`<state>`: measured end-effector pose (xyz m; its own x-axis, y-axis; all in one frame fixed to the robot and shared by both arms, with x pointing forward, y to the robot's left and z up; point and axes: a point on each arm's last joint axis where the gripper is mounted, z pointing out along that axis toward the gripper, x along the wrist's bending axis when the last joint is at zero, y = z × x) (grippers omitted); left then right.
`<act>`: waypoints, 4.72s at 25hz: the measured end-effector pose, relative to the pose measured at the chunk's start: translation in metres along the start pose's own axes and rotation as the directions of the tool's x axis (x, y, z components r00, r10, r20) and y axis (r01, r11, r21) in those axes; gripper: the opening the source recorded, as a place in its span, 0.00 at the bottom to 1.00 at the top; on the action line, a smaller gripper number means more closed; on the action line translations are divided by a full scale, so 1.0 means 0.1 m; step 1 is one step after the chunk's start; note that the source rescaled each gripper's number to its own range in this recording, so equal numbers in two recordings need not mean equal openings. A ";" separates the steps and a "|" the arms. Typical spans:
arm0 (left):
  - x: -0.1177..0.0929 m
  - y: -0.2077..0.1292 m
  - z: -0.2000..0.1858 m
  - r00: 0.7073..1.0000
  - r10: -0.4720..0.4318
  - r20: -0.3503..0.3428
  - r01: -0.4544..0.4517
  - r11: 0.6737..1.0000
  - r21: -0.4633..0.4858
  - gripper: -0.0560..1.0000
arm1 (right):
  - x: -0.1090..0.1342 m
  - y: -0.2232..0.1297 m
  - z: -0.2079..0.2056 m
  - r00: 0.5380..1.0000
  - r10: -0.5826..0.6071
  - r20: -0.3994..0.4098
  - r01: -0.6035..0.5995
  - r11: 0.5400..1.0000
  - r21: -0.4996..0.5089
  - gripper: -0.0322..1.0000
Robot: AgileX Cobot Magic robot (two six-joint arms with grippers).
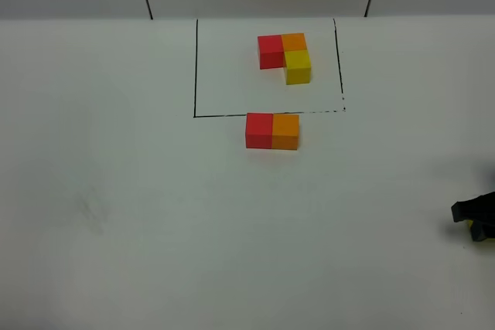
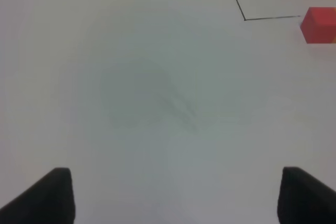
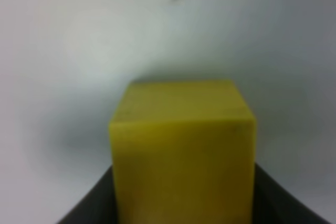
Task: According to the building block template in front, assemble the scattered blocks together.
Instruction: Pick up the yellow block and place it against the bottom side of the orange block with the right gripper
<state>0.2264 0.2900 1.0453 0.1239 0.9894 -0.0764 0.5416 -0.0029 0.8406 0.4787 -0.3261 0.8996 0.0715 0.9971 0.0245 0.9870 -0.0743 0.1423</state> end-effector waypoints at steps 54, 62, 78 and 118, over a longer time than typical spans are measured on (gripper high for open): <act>0.00 0.00 0.00 1.000 0.001 0.000 -0.001 1.000 0.000 0.70 | 2.91 0.85 0.19 0.996 -0.026 0.080 0.033 0.996 -0.079 0.03; 0.00 0.00 0.00 1.000 0.001 0.000 -0.001 1.000 0.000 0.70 | 2.88 0.89 0.19 0.996 -0.023 0.083 0.031 0.995 -0.091 0.03; 0.00 0.00 0.00 1.000 -0.001 0.000 0.001 1.000 0.000 0.70 | 2.89 0.89 0.20 0.995 -0.050 0.082 0.058 0.994 -0.095 0.03; 0.00 0.00 0.00 1.000 0.000 0.000 0.000 1.000 0.000 0.70 | 2.88 0.91 0.20 0.996 -0.036 0.086 0.046 0.992 -0.114 0.03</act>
<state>0.2264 0.2900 1.0453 0.1241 0.9893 -0.0761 0.5415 -0.0032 0.8407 0.5922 -0.0451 0.8995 0.0477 0.9967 -0.0661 0.9663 -0.0293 0.2556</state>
